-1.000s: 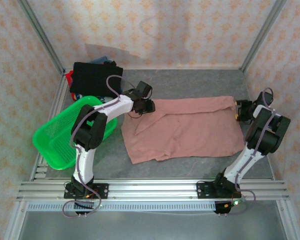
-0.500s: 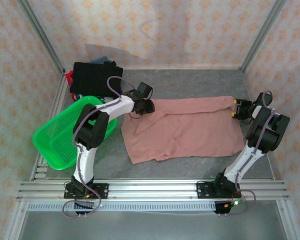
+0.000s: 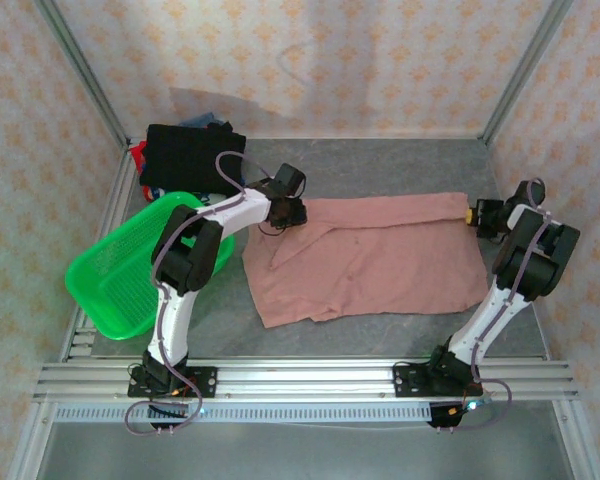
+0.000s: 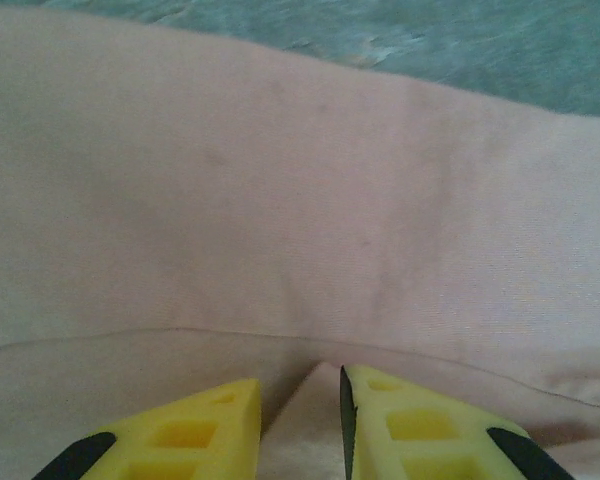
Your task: Fold and stack the t-shirts
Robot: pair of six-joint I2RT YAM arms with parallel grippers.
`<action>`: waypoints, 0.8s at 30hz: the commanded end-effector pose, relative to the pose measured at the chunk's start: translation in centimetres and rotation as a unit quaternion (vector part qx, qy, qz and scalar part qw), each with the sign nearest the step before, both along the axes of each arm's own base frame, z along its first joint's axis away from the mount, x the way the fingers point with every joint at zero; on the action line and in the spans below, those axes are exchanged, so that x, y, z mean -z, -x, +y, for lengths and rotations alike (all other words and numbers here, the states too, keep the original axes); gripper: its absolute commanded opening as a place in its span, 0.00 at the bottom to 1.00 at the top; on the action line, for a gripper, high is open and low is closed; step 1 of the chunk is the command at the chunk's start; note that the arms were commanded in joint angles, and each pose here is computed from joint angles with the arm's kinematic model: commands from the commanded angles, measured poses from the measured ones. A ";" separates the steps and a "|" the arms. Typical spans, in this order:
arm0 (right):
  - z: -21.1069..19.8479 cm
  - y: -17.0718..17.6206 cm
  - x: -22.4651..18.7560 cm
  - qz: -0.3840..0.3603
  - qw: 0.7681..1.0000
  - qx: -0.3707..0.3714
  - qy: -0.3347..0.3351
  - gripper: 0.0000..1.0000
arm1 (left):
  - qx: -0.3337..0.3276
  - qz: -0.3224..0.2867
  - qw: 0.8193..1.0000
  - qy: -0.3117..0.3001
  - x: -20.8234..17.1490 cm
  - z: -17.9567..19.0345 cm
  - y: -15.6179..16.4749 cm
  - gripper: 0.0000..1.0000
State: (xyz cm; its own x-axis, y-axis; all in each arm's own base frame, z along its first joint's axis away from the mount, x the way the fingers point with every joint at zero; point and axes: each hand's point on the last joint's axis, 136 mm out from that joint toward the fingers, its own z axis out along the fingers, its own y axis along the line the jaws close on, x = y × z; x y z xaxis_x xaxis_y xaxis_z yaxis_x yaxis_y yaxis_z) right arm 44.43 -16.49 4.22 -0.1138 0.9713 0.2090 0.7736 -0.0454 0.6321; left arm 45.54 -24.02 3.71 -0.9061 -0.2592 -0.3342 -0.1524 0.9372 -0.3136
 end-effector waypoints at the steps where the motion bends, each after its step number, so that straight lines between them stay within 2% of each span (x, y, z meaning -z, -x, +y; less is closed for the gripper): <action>1: -0.9 1.5 0.1 0.047 0.997 -0.036 0.052 0.03 | -0.028 0.024 0.998 -0.041 0.8 2.0 0.1 0.26; 6: -0.6 2.9 0.7 0.077 0.990 -0.083 0.081 0.03 | -0.035 0.044 0.997 -0.061 1.9 2.8 0.6 0.24; 11: 0.9 4.3 2.3 0.112 0.980 -0.139 0.086 0.07 | -0.032 0.049 0.996 -0.068 2.3 3.1 0.8 0.24; 14: 0.4 6.3 3.1 0.154 0.971 -0.142 0.111 0.10 | -0.027 0.043 0.997 -0.063 1.8 2.9 0.7 0.24; 17: -0.7 7.4 2.9 0.182 0.964 -0.133 0.143 0.21 | -0.019 0.032 0.997 -0.063 0.9 2.8 0.5 0.24; 21: -1.1 6.3 0.9 0.138 0.969 -0.119 0.168 0.44 | -0.007 0.014 0.998 -0.053 -1.0 2.4 0.2 0.25; 24: -0.8 5.3 -1.2 0.091 0.972 -0.119 0.182 0.52 | 0.007 -0.008 0.999 -0.044 -3.1 1.9 0.0 0.28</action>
State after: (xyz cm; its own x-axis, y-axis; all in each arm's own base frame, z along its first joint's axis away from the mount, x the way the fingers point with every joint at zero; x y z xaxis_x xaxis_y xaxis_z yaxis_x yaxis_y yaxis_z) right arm 39.39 -16.52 3.50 -0.3414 0.9396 -0.0238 0.8511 0.3198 0.4164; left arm 45.29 -22.50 2.96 -0.9172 -0.2411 -0.3173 -0.1719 0.9577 -0.2308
